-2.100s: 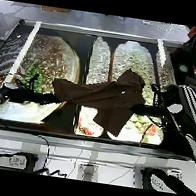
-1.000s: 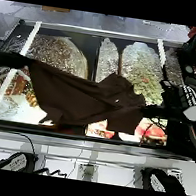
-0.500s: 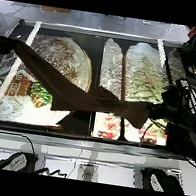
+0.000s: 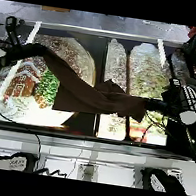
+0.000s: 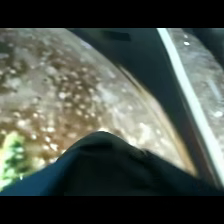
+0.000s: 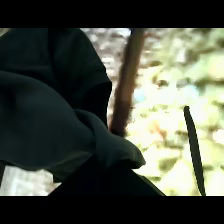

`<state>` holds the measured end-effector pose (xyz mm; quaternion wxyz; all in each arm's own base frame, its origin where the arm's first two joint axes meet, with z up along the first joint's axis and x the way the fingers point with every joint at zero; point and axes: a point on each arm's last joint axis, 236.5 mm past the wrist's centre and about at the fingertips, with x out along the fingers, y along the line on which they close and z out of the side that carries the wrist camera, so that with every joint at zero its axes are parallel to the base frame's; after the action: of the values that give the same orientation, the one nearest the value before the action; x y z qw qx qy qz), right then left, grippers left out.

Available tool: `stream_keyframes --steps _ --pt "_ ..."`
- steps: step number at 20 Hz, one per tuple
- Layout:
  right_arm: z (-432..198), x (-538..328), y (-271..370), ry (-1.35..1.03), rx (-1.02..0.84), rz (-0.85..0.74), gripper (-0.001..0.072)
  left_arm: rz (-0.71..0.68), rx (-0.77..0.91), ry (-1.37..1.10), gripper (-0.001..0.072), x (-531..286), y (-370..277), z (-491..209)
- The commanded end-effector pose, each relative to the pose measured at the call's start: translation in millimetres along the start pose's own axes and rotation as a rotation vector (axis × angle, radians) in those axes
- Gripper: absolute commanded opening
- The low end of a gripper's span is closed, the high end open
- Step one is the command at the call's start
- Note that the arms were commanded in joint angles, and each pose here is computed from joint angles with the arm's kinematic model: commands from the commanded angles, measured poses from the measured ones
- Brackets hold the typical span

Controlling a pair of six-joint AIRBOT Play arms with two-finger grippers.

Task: Fold the clothes and pants, and hang the long-sleeved shirts on hangers.

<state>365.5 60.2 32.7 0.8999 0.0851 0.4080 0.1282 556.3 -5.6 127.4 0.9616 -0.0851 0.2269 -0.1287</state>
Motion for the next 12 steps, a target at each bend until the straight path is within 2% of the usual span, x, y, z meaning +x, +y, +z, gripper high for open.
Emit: stream_keyframes --steps 1,3,4,5,7,8,9,10,12 --pt "-5.4 25.7 -10.5 0.016 0.065 -0.006 0.0018 0.036 0.057 0.040 0.0689 12.3 1.7 -14.6" --pt "-7.1 26.2 -10.2 0.023 0.064 -0.005 0.0018 -0.021 0.101 0.186 0.0665 -1.7 2.5 -46.5" --pt "-6.8 25.9 -10.1 0.022 0.064 -0.005 0.0018 -0.047 0.102 0.266 0.0562 -11.1 5.4 -64.6" --pt "-6.5 25.7 -10.1 0.021 0.063 -0.005 0.0017 -0.066 0.066 0.352 0.0502 -23.0 11.5 -84.0" --pt "-6.6 25.7 -10.0 0.021 0.063 -0.005 0.0018 -0.101 -0.034 0.505 0.0496 -48.9 20.4 -119.5" --pt "-6.6 25.7 -10.0 0.021 0.062 -0.005 0.0018 -0.115 -0.094 0.561 0.0450 -60.6 23.2 -134.5" --pt "-6.6 25.7 -10.2 0.021 0.062 -0.005 0.0018 -0.130 -0.158 0.614 0.0285 -71.9 25.6 -152.1" --pt "-6.4 25.7 -10.2 0.020 0.062 -0.006 0.0018 -0.147 -0.212 0.661 0.0201 -81.4 26.4 -172.0" --pt "-6.5 25.7 -10.1 0.021 0.062 -0.005 0.0017 -0.195 -0.334 0.721 0.0201 -92.5 16.2 -209.8"
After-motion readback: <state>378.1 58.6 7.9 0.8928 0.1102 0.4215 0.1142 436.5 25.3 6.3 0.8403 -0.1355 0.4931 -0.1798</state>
